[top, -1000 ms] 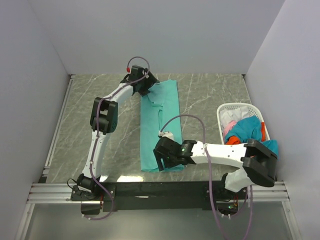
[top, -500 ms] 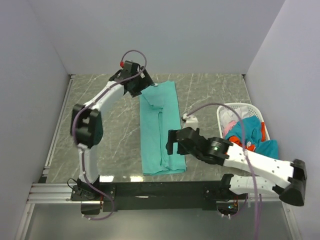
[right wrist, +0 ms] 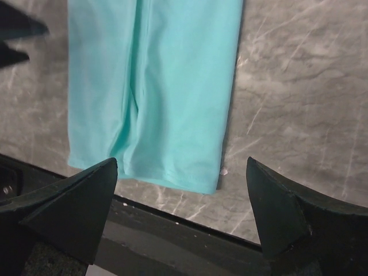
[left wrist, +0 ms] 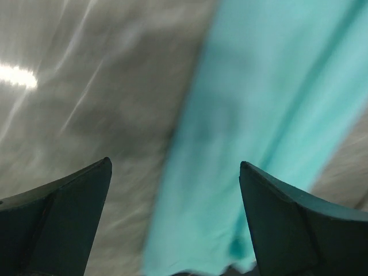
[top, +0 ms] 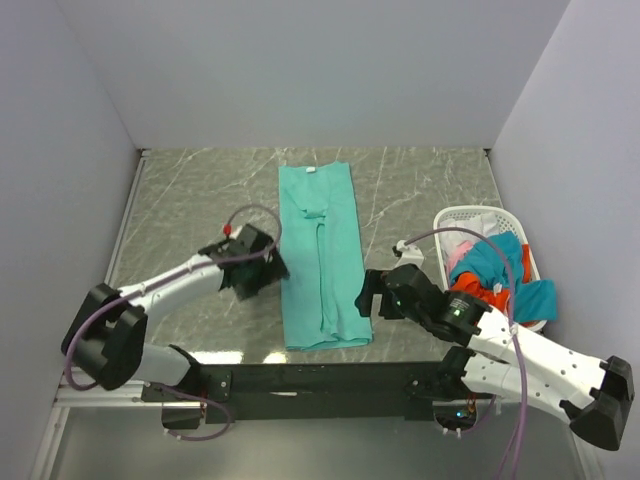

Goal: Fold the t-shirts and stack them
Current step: Fold the tshirt

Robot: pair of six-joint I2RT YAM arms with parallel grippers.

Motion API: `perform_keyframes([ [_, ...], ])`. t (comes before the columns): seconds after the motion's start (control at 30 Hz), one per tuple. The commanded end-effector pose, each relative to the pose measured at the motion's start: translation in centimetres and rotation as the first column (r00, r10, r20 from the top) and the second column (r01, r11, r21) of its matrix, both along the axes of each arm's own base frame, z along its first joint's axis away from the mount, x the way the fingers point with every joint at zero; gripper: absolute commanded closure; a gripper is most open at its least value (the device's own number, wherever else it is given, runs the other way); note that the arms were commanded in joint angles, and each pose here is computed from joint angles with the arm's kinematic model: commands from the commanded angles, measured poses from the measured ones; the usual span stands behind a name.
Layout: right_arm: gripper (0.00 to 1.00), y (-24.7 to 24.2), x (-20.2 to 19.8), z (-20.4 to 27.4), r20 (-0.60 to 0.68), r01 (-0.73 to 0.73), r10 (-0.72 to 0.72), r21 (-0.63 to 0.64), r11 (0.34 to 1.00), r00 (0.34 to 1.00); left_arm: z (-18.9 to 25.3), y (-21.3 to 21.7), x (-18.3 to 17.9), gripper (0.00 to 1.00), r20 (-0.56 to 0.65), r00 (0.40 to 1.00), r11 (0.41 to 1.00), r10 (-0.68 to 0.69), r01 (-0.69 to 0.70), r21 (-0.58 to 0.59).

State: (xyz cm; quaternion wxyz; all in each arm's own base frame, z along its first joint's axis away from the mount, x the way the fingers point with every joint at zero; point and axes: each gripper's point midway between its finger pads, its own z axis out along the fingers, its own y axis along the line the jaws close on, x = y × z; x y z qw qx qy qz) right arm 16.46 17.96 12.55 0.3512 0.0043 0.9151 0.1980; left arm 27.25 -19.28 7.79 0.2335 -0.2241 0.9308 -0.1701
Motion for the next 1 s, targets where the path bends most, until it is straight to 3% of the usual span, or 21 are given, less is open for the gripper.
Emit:
perform_keyframes([
  [0.0,0.02,2.0,-0.3,-0.5,-0.015,-0.098,0.099,0.06,0.993,0.995,-1.1,0.5,-4.1,0.01,-0.044,0.998,0.999,0.038,-0.038,-0.016],
  [0.1,0.03,2.6,-0.8,-1.9,-0.066,-0.139,0.142,0.054,0.989,0.988,-3.0,1.4,-7.3,0.01,-0.114,0.992,0.999,0.045,-0.045,0.007],
  [0.27,0.05,2.7,-1.4,-4.3,-0.149,-0.155,0.157,0.024,0.988,0.976,-5.0,-1.3,-12.3,0.01,-0.217,0.974,0.994,-0.073,0.053,-0.095],
  [0.43,0.08,2.7,-2.3,-5.8,-0.206,-0.157,0.162,0.039,0.987,0.965,-6.4,-1.8,-16.3,0.05,-0.299,0.949,0.993,-0.1,0.074,-0.096],
  [0.63,0.08,2.4,-3.4,-7.1,-0.257,-0.148,0.158,0.058,0.987,0.953,-7.1,-3.1,-19.0,0.17,-0.342,0.926,0.982,-0.161,0.114,-0.152],
  [0.73,0.11,2.3,-3.8,-7.4,-0.273,-0.147,0.16,0.067,0.987,0.949,-7.8,-2.9,-19.7,0.3,-0.374,0.914,0.984,-0.16,0.116,-0.138],
  [0.97,0.2,2.3,-4.5,-8.2,-0.297,-0.145,0.165,0.088,0.986,0.94,-8.8,-3.2,-19.2,0.49,-0.376,0.914,0.987,-0.152,0.123,-0.1],
])
